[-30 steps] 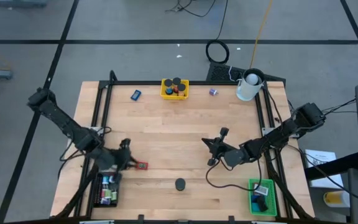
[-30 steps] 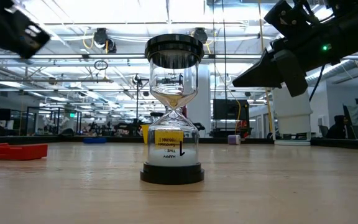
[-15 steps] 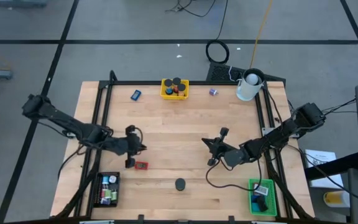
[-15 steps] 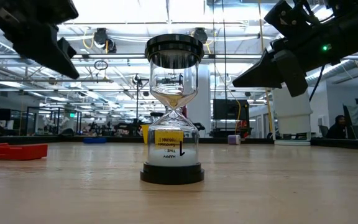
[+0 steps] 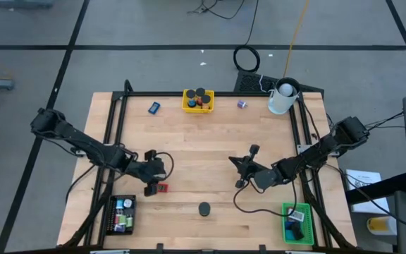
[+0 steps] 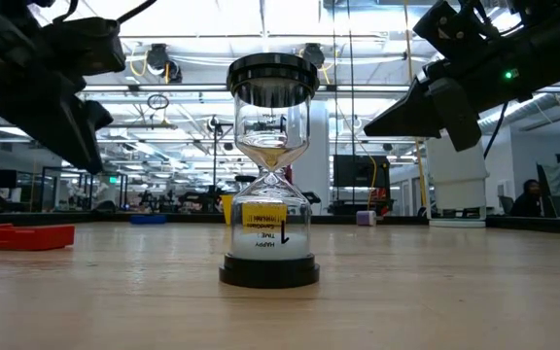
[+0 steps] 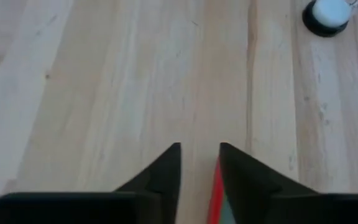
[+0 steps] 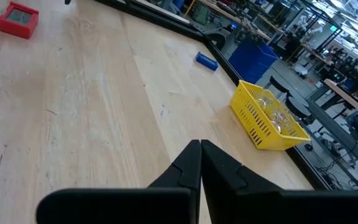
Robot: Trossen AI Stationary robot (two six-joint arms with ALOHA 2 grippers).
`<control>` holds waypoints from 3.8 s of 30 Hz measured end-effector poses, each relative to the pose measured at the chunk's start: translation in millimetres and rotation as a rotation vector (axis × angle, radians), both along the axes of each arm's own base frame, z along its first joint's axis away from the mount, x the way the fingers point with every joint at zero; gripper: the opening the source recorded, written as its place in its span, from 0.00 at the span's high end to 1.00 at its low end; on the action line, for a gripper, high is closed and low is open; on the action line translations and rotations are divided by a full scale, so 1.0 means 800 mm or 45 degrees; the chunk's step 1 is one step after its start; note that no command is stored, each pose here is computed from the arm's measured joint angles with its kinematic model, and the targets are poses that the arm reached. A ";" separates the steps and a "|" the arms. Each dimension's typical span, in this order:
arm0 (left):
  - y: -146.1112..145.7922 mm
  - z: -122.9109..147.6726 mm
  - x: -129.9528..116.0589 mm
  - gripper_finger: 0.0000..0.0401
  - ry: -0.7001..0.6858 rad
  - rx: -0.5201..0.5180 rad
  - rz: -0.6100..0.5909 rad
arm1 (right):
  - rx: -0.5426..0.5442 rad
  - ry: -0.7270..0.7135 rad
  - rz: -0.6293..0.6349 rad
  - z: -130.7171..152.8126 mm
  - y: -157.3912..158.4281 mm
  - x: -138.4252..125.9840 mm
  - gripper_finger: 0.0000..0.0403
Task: Pick & Place Office items
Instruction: Put the red charger adapter into the green bin
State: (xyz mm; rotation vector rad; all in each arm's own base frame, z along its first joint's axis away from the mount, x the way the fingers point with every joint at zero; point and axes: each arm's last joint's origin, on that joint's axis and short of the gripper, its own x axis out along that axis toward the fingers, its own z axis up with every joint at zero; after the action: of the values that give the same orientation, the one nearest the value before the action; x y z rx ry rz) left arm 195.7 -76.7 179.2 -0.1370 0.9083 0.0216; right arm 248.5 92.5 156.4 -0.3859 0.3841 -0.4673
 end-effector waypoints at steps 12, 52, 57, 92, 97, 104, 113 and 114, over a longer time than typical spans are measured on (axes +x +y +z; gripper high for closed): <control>-0.015 -0.004 -0.013 0.32 0.088 -0.047 -0.055 | 0.000 0.000 0.000 0.000 0.000 0.000 0.99; -0.027 0.010 -0.014 0.54 0.078 -0.014 -0.073 | 0.343 -0.354 0.151 -0.036 -0.063 -0.053 0.99; -0.031 0.017 -0.013 0.33 0.065 -0.026 -0.023 | 0.343 -0.354 0.152 -0.036 -0.063 -0.053 0.99; -0.054 -0.053 0.004 0.61 0.383 0.080 -0.173 | 0.350 -0.349 0.151 -0.036 -0.063 -0.053 0.99; -0.043 -0.045 0.009 0.56 0.323 0.107 -0.137 | 0.350 -0.349 0.152 -0.036 -0.063 -0.053 0.99; -0.004 -0.026 0.045 0.59 0.056 0.186 -0.125 | 0.350 -0.350 0.152 -0.036 -0.063 -0.053 0.99; 0.042 -0.028 0.111 0.58 -0.238 0.102 -0.192 | 0.348 -0.345 0.152 -0.037 -0.063 -0.053 0.99; 0.045 -0.030 0.118 0.57 -0.223 0.113 -0.195 | 0.347 -0.344 0.151 -0.037 -0.063 -0.053 0.99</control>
State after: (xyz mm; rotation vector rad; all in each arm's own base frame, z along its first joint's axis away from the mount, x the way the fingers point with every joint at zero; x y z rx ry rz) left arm 290.0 -40.5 154.8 0.0135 0.7394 -0.0911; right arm 206.1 42.3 127.0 -0.0778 0.1580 -0.3397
